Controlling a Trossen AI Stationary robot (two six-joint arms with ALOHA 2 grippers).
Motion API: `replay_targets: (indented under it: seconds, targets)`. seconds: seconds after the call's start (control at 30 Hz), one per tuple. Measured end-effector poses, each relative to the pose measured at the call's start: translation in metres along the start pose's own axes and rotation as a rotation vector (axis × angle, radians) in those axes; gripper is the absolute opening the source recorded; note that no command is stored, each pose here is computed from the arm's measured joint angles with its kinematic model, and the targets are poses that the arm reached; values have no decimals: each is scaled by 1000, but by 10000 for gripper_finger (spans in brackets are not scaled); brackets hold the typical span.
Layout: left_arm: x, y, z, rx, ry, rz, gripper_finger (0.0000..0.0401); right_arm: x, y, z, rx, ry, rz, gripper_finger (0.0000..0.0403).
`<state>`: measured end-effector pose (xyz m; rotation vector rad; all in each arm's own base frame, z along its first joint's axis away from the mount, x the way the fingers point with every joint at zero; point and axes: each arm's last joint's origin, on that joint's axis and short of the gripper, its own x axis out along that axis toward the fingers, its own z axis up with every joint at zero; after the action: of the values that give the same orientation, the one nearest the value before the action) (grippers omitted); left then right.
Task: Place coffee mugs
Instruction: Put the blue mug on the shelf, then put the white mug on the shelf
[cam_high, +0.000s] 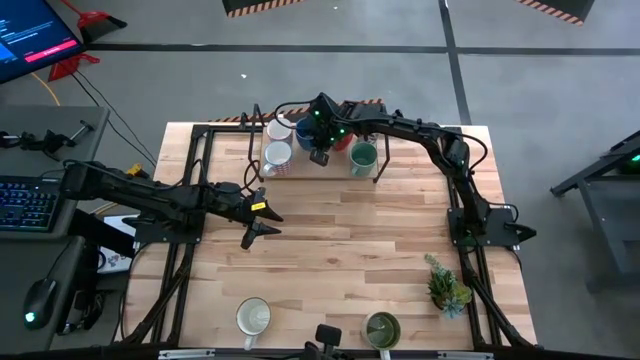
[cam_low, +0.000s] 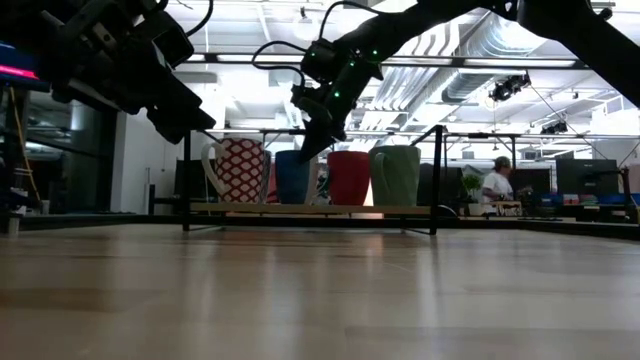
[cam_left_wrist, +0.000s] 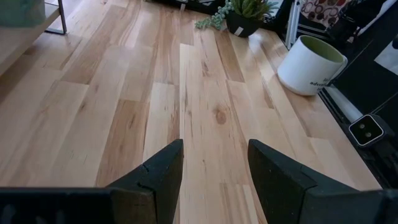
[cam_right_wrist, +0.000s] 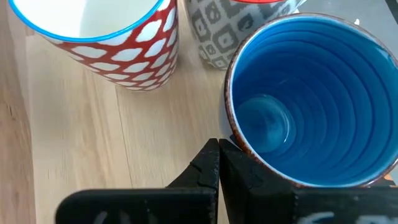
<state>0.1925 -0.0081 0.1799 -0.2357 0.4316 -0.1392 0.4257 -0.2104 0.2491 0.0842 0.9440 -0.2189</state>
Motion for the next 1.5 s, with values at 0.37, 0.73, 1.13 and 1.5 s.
replay_targets:
  seconds: [0.37,0.73,1.13,1.5]
  targets:
    - [0,0,0,0,0,0,170,0,0,1,0,-6,-1,0]
    - [0,0,0,0,0,0,170,0,-1,1,-1,-14,-3,0]
    - [0,0,0,0,0,0,170,1,7,0,-4,3,67,0]
    - [0,0,-1,-1,6,1,170,-3,75,-8,-89,178,277,0]
